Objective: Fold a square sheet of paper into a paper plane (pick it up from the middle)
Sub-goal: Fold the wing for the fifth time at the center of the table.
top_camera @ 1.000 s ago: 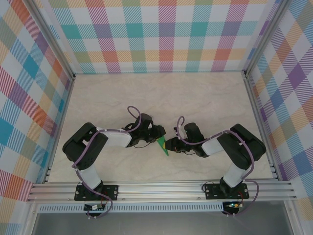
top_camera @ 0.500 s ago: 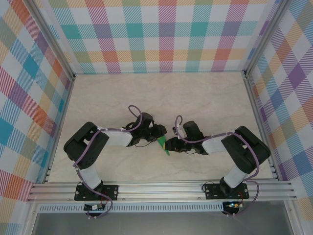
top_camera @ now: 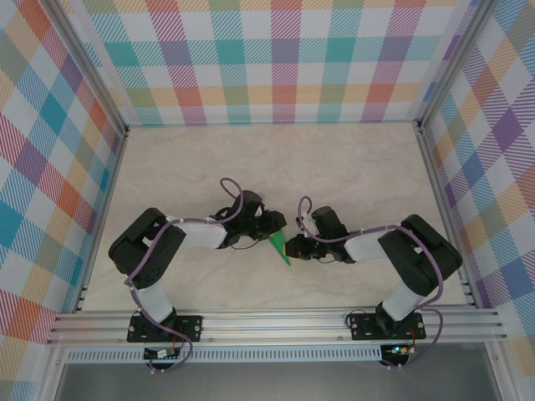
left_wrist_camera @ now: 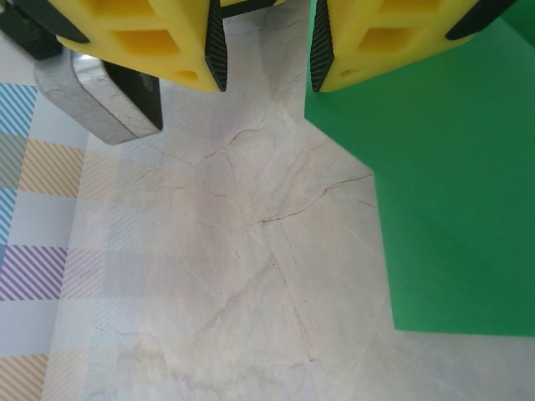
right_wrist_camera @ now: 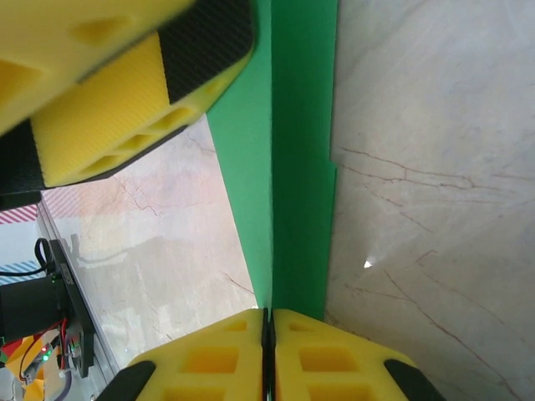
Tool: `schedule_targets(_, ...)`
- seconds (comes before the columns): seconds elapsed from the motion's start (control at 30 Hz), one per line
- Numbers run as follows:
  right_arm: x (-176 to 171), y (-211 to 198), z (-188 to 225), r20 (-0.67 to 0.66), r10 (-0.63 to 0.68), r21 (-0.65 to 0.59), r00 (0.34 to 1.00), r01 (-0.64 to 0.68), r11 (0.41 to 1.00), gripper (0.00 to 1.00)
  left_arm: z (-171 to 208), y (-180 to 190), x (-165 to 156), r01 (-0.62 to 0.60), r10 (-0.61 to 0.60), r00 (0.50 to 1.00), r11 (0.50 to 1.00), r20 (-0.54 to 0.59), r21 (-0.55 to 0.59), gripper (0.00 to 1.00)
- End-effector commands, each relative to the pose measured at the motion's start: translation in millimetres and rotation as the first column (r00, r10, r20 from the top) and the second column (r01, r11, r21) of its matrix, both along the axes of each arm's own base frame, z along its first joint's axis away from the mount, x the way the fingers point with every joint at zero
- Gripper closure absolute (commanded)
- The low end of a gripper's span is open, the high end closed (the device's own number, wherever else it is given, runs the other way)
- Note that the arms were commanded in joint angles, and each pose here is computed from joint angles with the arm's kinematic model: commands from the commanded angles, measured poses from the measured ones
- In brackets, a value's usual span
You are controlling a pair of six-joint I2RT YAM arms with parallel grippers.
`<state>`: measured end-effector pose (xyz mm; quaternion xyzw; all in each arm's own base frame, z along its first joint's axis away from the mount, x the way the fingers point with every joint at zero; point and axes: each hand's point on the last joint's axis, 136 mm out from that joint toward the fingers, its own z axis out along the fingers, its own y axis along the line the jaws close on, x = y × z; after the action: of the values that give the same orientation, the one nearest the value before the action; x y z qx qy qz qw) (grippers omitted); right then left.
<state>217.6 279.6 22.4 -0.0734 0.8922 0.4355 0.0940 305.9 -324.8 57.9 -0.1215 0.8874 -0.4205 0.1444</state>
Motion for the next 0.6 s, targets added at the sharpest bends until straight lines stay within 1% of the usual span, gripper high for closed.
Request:
schedule_targets(0.0, 0, 2, -6, -0.041, -0.016, -0.003, 0.999, 0.016, 1.000, 0.92, 31, -3, 2, 0.024, -0.022, 0.997, 1.000, 0.070, -0.018, 0.64)
schedule_targets(0.2, -2, -1, -15, -0.094, -0.047, -0.023, 0.994, 0.045, 0.999, 0.94, 41, 5, -3, 0.018, -0.017, 0.995, 1.000, 0.094, -0.007, 0.63)
schedule_targets(0.33, -3, -1, -18, -0.113, -0.051, -0.033, 0.992, 0.047, 0.998, 0.94, 34, 6, -8, 0.026, -0.026, 0.996, 1.000, 0.084, -0.009, 0.63)
schedule_targets(0.57, -4, 3, -14, -0.127, -0.038, -0.016, 0.991, 0.037, 0.999, 0.94, 19, -1, -10, 0.043, -0.043, 0.997, 0.999, 0.060, -0.012, 0.63)
